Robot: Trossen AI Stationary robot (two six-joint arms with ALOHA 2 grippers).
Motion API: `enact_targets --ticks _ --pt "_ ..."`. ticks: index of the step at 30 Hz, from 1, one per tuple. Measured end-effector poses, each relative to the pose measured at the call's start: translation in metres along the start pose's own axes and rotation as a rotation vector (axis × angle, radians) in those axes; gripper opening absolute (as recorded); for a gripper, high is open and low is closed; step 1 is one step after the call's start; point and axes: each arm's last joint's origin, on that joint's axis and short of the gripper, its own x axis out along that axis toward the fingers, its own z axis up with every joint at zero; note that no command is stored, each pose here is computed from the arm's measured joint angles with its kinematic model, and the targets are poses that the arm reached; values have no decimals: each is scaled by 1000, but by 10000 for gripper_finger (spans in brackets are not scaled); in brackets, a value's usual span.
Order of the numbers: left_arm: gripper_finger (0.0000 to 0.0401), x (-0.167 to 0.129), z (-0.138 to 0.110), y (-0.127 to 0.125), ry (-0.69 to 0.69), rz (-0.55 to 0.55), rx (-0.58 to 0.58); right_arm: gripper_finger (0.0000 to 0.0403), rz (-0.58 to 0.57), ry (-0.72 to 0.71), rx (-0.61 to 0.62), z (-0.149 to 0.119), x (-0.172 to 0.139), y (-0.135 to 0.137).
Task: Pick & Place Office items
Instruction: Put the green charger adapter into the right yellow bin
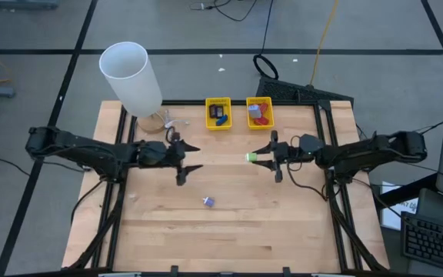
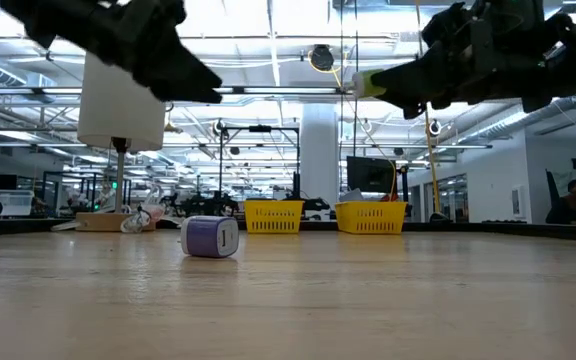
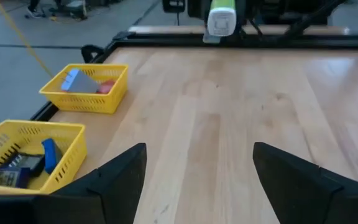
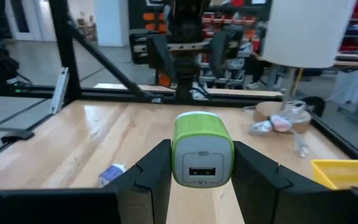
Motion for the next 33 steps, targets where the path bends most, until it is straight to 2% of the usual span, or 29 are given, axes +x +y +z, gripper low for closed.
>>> enact_targets --ticks 11,21,28,33 --pt "289 -37 -50 10 -88 8 -77 127 -135 -18 60 -6 -25 -19" --pt "293 -63 -73 17 -194 19 -112 127 -270 8 154 -19 -39 -39" --pt "279 -71 -85 20 -229 54 -119 127 -551 59 176 -35 -47 -50" --pt "274 -72 -87 22 -242 104 -130 127 -658 114 169 -45 -47 -58"
